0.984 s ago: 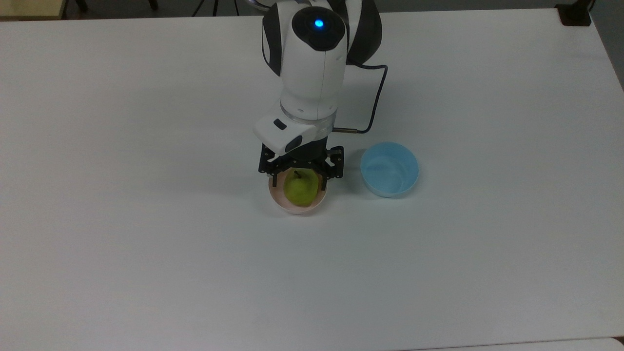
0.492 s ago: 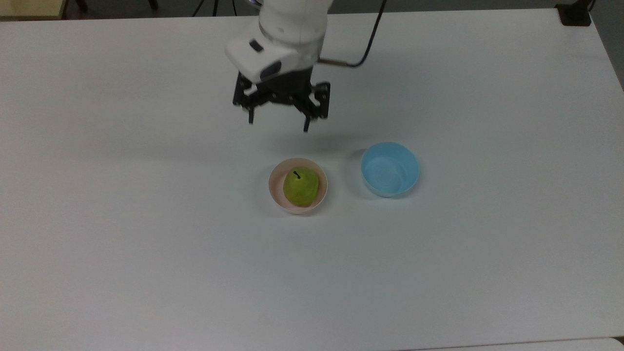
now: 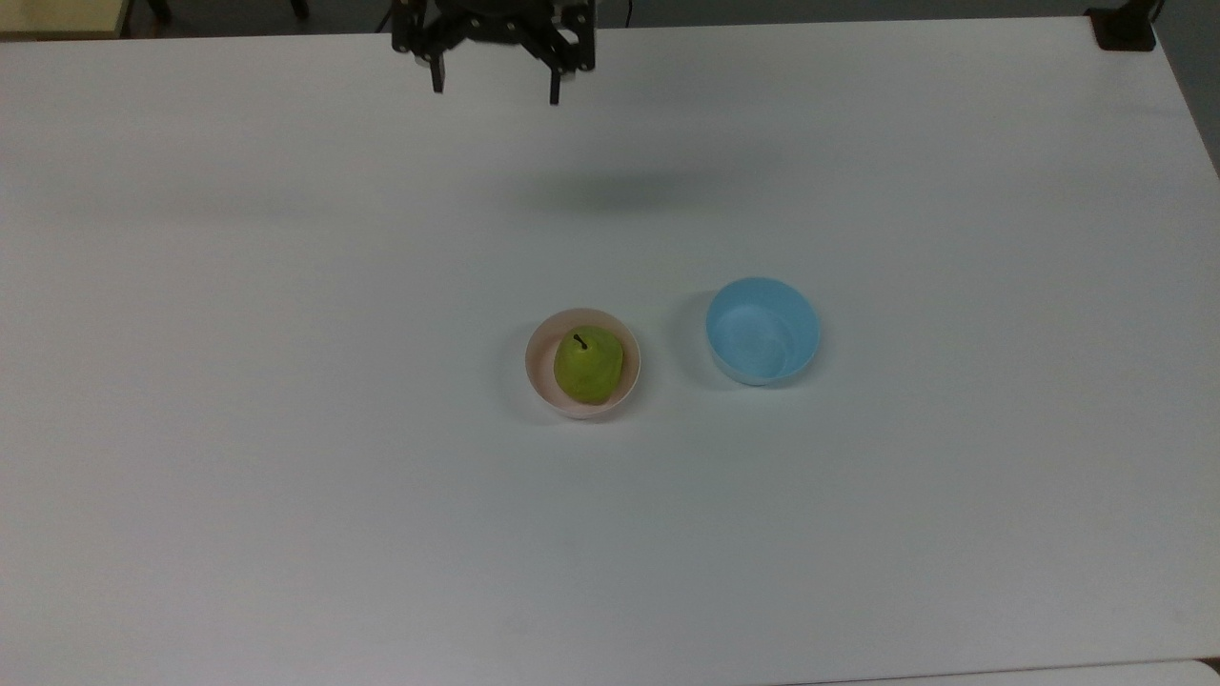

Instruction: Place the pear in the bowl

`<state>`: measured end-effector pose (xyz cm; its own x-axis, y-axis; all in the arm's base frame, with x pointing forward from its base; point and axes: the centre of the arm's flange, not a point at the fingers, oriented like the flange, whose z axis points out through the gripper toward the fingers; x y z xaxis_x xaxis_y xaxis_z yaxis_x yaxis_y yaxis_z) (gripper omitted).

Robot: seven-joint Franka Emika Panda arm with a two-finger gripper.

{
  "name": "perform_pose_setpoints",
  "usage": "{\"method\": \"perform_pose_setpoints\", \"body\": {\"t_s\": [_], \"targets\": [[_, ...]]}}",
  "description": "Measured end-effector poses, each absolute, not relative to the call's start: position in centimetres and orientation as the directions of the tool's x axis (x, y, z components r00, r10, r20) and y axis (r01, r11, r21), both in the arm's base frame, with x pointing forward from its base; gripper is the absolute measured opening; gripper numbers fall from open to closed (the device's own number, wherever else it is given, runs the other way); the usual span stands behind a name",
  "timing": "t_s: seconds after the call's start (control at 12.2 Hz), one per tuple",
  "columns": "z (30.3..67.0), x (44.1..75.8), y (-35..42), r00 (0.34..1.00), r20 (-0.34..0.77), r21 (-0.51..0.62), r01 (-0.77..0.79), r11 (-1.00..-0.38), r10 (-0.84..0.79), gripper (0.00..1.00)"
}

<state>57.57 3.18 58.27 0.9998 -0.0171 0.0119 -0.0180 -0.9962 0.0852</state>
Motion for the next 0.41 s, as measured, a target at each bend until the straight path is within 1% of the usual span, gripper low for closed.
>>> {"method": "perform_pose_setpoints", "body": {"t_s": [0.16, 0.41], "targets": [[59.29, 56.47, 1.64, 1.0, -0.007, 0.069, -0.019, -0.997, -0.019, 1.0], [59.29, 56.22, 1.43, 1.0, -0.011, 0.068, -0.019, -0.998, -0.02, 1.0]]}}
